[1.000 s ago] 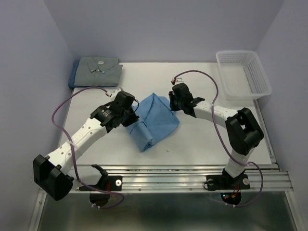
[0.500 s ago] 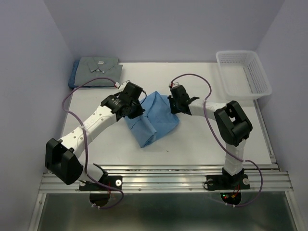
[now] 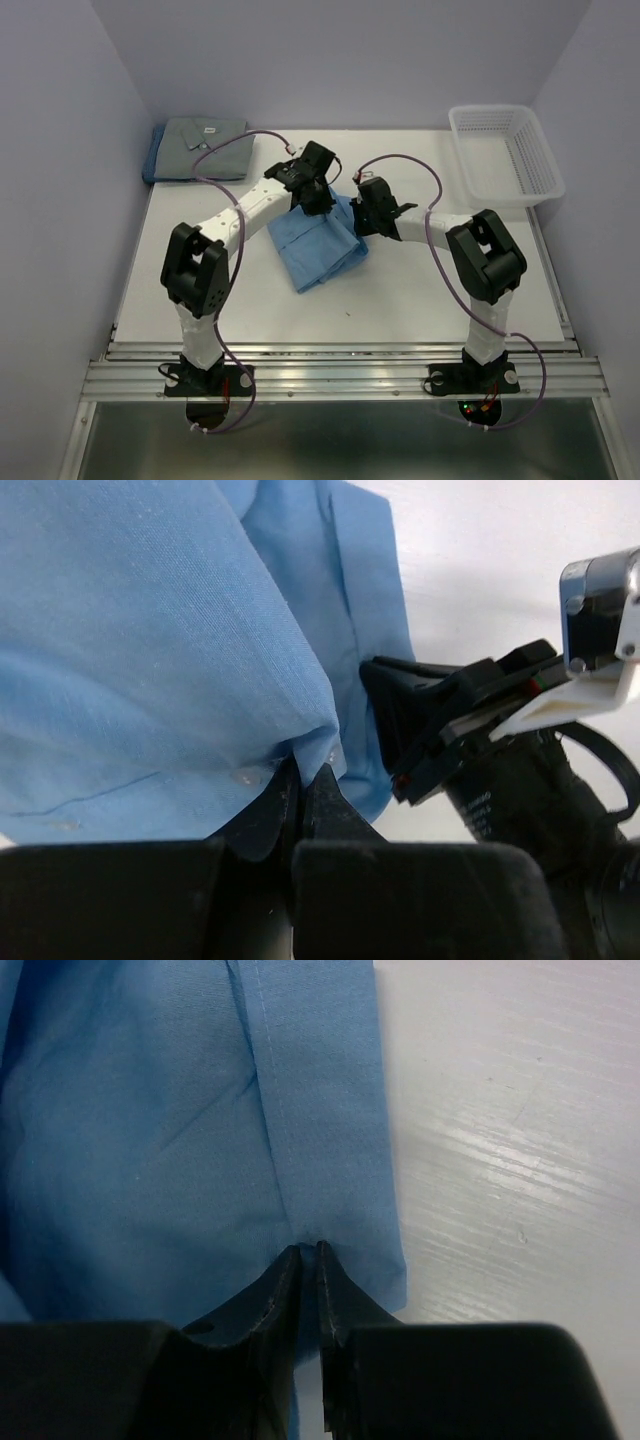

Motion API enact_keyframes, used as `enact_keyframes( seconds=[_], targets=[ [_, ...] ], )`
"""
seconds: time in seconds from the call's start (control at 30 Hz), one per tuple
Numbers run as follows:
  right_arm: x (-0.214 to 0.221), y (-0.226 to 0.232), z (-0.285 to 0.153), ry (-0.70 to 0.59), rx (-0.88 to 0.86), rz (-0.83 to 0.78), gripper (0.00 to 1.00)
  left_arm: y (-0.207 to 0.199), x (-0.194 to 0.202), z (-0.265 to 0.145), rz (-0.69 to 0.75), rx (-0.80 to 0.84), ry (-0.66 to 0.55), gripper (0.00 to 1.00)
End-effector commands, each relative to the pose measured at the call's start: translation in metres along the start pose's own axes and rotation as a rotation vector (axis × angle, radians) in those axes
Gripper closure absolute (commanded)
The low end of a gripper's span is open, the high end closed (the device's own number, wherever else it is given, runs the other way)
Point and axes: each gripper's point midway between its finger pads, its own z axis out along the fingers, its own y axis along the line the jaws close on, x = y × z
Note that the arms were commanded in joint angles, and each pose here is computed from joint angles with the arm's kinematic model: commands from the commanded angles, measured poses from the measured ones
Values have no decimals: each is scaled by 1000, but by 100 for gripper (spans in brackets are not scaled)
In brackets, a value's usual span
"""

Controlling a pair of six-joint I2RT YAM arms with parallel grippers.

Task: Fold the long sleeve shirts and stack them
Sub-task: Fold the shirt

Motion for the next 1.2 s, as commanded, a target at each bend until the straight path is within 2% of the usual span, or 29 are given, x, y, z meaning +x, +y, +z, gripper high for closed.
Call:
enact_keyframes(
  seconds=[0.0, 0.2, 0.33, 0.47, 0.5, 0.53, 0.6, 0.7, 0.73, 0.77, 0.8, 0.9, 0.93, 1.0, 1.03, 1.07, 1.13, 1.17],
  targets=[
    [40, -6, 2, 123, -26, 16, 84, -40, -26, -6, 70, 117, -50, 100],
    [40, -7, 3, 123, -53, 38, 84, -53, -24, 30, 142, 108, 1, 100],
    [43, -10, 5, 132, -57, 55, 84, -45, -9, 69, 186, 57, 68, 100],
    [32, -11, 2, 112, -56, 71, 84, -46, 2, 89, 203, 53, 120, 99],
    [21, -11, -3, 84, -52, 73, 84, -47, 5, 95, 209, 57, 131, 93],
    [10, -17, -7, 59, -28, 78, 83, -47, 6, 98, 211, 59, 139, 79],
    [-18, -22, -18, 7, 1, 90, 82, -55, 3, 97, 219, 89, 138, 70],
    [-61, -39, -48, -97, 104, 105, 79, -69, -4, 89, 218, 139, 113, 62],
    [-81, -45, -68, -154, 150, 116, 75, -74, -11, 82, 220, 159, 93, 54],
    [-89, -48, -79, -181, 173, 127, 73, -79, -14, 76, 223, 177, 84, 48],
    [-93, -54, -89, -208, 209, 144, 69, -87, -20, 64, 229, 202, 63, 38],
    [-109, -56, -128, -297, 217, 179, 63, -103, -35, 31, 253, 267, 7, 27],
    [-101, -55, -133, -292, 210, 184, 61, -107, -39, 21, 261, 284, -10, 22],
    [-104, -49, -155, -331, 169, 195, 58, -112, -47, -7, 281, 318, -48, 18],
    [-101, -41, -159, -324, 117, 191, 55, -112, -51, -18, 285, 326, -67, 15],
    [-93, -36, -161, -309, 87, 186, 39, -110, -54, -26, 284, 324, -85, 12],
    [-93, -13, -176, -313, -47, 160, 23, -94, -62, -51, 257, 278, -149, 7],
    [-92, -4, -179, -309, -102, 146, 0, -83, -68, -56, 238, 238, -185, 1]
  ],
)
